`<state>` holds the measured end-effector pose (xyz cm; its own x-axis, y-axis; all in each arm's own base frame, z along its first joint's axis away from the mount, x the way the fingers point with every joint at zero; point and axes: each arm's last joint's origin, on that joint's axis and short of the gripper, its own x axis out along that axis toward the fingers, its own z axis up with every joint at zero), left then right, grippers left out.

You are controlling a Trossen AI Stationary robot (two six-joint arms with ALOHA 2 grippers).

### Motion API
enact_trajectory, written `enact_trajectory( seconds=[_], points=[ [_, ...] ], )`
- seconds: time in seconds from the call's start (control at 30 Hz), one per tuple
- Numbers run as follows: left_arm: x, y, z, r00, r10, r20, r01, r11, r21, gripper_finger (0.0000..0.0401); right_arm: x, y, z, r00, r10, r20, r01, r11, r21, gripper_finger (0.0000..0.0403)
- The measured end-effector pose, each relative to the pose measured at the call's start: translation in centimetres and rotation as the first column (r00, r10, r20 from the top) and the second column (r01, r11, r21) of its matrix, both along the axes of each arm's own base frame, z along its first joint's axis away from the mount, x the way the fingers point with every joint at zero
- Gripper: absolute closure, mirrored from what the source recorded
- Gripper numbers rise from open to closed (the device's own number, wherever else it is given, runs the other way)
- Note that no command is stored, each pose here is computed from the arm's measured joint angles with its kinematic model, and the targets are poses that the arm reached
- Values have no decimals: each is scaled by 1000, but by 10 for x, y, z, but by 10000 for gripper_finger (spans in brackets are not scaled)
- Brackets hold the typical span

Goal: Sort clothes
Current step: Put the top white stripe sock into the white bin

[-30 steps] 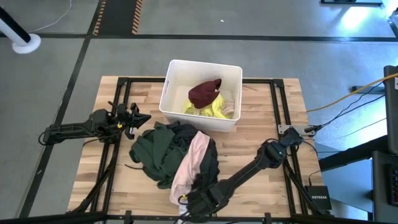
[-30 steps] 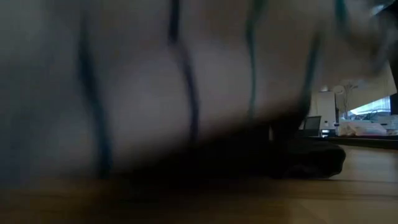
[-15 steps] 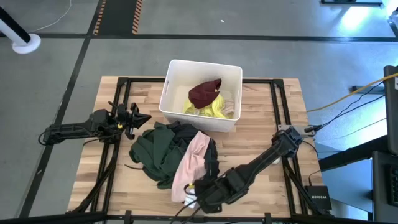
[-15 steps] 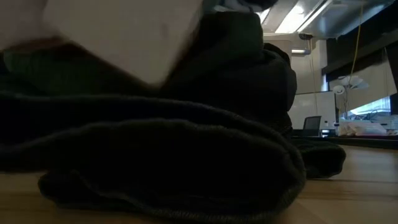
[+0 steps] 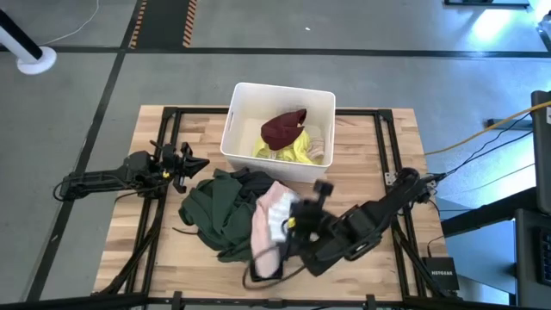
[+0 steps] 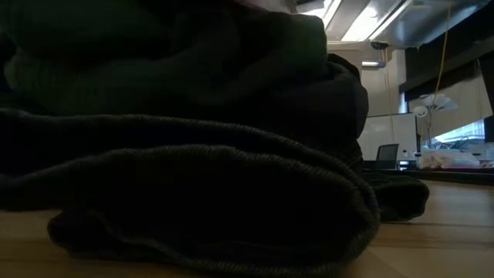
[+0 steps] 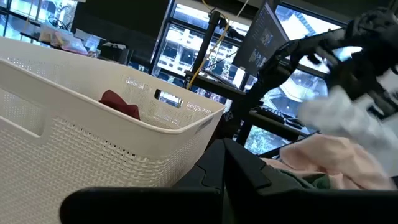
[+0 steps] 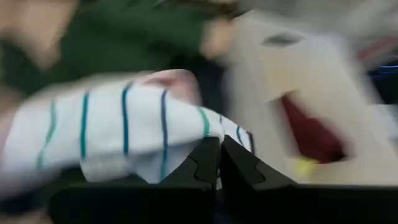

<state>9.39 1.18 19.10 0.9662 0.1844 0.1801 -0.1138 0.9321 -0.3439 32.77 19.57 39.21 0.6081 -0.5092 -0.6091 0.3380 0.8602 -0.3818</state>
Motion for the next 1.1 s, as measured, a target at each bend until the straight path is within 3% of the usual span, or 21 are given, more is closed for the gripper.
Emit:
enact_trajectory(
  seconds=[0.17,0.3,0.47,0.83,0.93,1.1],
  points=[
    [0,0,0,1000,0,0,0,1000,0,401,1,-21,12,977,-140,158,157,982,-102,383],
    [0,0,0,1000,0,0,0,1000,0,401,14,-40,7,978,-181,104,188,980,-62,382],
    [0,0,0,1000,0,-2,0,1000,4,401,36,-47,-15,991,-131,-26,132,990,38,382],
    [0,0,-1,1000,1,-13,-1,1000,5,401,74,-46,-54,996,-76,57,63,976,207,378],
    [0,0,-1,1000,1,-14,-1,1000,4,401,78,-48,-57,998,-49,51,34,967,251,357],
    [0,0,-2,1000,1,-20,-1,1000,4,401,80,-50,-49,999,25,45,-37,957,287,287]
  ],
)
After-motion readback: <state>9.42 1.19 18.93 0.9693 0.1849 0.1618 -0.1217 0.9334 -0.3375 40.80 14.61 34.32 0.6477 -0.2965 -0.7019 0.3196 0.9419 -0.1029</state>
